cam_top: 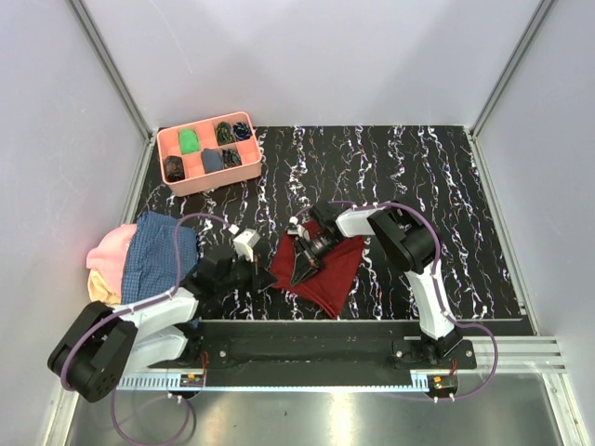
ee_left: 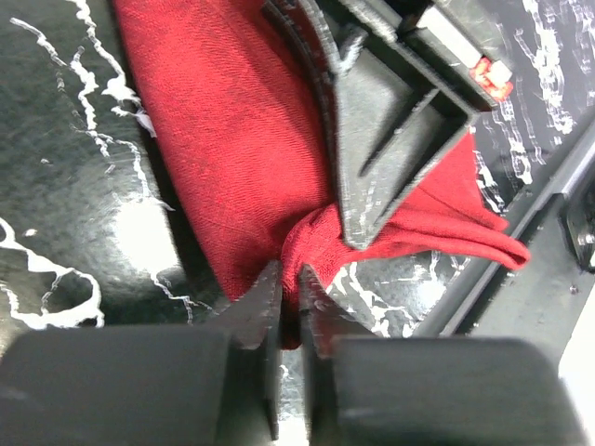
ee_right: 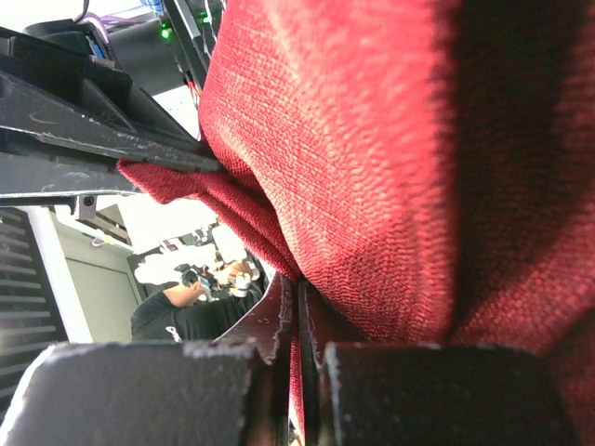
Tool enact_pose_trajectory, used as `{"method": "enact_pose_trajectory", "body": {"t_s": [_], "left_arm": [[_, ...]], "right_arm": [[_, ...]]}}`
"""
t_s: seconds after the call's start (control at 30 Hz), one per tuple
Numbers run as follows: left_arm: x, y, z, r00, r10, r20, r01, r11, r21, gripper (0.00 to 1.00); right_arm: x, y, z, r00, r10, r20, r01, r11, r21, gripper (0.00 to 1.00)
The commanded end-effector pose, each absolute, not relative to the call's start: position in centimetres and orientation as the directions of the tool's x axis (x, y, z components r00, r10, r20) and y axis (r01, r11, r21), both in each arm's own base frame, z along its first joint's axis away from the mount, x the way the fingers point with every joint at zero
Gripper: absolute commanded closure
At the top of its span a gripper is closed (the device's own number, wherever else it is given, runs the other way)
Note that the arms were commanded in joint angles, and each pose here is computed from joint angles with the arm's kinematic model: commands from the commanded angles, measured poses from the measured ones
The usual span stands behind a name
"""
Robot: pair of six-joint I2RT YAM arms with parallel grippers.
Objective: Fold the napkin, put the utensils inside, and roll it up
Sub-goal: Roll the napkin with the utensil
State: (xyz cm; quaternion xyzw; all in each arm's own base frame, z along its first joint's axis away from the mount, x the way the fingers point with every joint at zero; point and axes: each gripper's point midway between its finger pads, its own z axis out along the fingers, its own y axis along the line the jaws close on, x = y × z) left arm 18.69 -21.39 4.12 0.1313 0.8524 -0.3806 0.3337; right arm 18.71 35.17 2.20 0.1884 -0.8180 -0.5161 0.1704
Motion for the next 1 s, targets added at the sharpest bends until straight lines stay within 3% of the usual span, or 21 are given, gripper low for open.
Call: {"method": "enact_pose_trajectory", "body": {"t_s": [0.0, 0.23, 0.27, 0.37, 0.6, 0.97], "left_arm": [[20.4, -21.1, 4.6, -0.742, -0.047, -0.669, 0.428, 0.735, -0.526, 1.0], [20.0, -20.9, 4.3, -0.833, -0.051, -0.552, 0.315, 0.776, -0.547, 1.0], [20.2, -21.1, 4.6, -0.836, -0.052, -0.546, 0.311, 0.775, -0.55, 1.0], [20.0, -21.6, 4.5, -0.864, -0.036, -0.502, 0.297, 0.769, -0.566, 1.0], [19.7, -22.0, 4.2, -0.918, -0.004, -0.397, 0.252, 0.767, -0.59, 1.0], [19.9, -22.1, 3.6, -0.963, -0.002, -0.271, 0.177, 0.751, -0.636, 1.0]], "right_arm": [[20.6, 35.5, 3.9, -0.891, -0.453, 0.041, -0.157, 0.392, 0.906, 1.0], [21.8, 34.6, 7.1, -0.909, -0.406, -0.097, -0.284, 0.43, 0.857, 0.61], [21.8, 34.3, 7.2, -0.908, -0.403, -0.114, -0.302, 0.441, 0.845, 0.5], [22.0, 33.2, 8.5, -0.889, -0.393, -0.234, -0.412, 0.464, 0.785, 0.39], [21.8, 30.1, 8.7, -0.798, -0.383, -0.465, -0.601, 0.561, 0.569, 0.29], [18.0, 32.9, 9.5, -0.611, -0.434, -0.662, -0.753, 0.577, 0.317, 0.23]]}}
